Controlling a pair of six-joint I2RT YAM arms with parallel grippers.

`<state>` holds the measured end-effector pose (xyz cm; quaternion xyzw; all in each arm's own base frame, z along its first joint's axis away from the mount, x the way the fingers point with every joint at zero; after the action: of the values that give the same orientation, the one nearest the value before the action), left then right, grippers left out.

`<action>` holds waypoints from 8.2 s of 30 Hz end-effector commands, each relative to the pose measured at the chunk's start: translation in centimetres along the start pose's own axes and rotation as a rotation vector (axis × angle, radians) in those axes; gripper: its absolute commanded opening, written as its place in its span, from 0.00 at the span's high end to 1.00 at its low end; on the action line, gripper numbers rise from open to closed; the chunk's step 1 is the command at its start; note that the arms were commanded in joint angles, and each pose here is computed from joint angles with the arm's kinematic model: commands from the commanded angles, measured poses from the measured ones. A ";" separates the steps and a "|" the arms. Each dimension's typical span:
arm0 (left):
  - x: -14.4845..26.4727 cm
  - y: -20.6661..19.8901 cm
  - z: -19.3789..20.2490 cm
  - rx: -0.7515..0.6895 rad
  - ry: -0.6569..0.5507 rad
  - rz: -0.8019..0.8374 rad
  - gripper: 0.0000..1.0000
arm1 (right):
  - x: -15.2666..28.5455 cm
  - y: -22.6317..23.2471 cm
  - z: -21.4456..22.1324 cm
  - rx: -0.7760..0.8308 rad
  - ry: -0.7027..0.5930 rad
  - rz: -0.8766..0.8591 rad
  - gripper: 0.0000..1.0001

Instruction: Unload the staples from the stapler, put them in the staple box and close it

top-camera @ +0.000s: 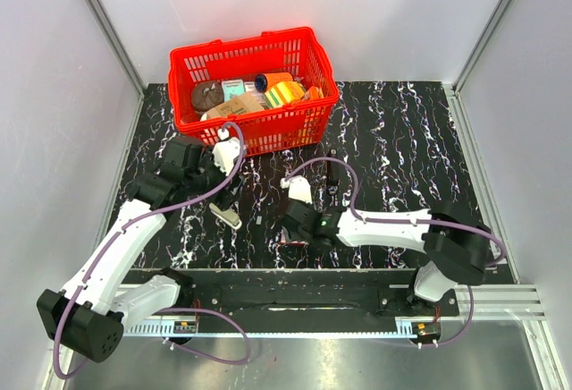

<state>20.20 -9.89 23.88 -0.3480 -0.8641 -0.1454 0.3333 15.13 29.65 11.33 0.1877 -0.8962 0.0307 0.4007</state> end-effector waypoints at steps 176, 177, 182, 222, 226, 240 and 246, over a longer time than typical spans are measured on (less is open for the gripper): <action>3.8 2.7 1.8 0.128 -0.148 -0.162 0.25 | -7.9 5.9 -4.0 -0.148 0.099 0.129 0.90; 3.8 3.0 1.8 0.139 -0.146 -0.170 0.25 | -7.5 5.9 -4.3 -0.151 0.092 0.125 0.90; 3.5 3.7 2.1 0.168 -0.124 -0.195 0.25 | -4.1 5.5 -6.7 -0.190 0.019 0.088 0.91; 2.6 4.0 2.9 0.158 -0.096 -0.187 0.24 | 0.9 -1.4 0.7 -0.401 0.076 0.266 0.98; 2.6 3.9 2.9 0.162 -0.100 -0.185 0.24 | 0.8 -1.4 1.3 -0.395 0.095 0.273 0.98; 2.5 3.9 2.9 0.162 -0.102 -0.186 0.24 | 0.8 -1.0 2.1 -0.384 0.117 0.277 0.96; 2.6 3.8 3.0 0.161 -0.105 -0.187 0.24 | 0.8 -1.1 2.7 -0.387 0.130 0.281 0.96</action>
<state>19.52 -4.24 22.74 -0.2413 -0.9087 -0.0883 0.3289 13.62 27.95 10.43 -0.0125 -0.8755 -0.0713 0.4778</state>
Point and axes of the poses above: each gripper's point midway between its finger pads, its own x axis back along the fingers, its own y axis along the line the jaws close on, z = x × y, the point moved 7 cm from there along x, back along the fingers, and after that the axes turned 1 degree about x, right-handed, at the moved point
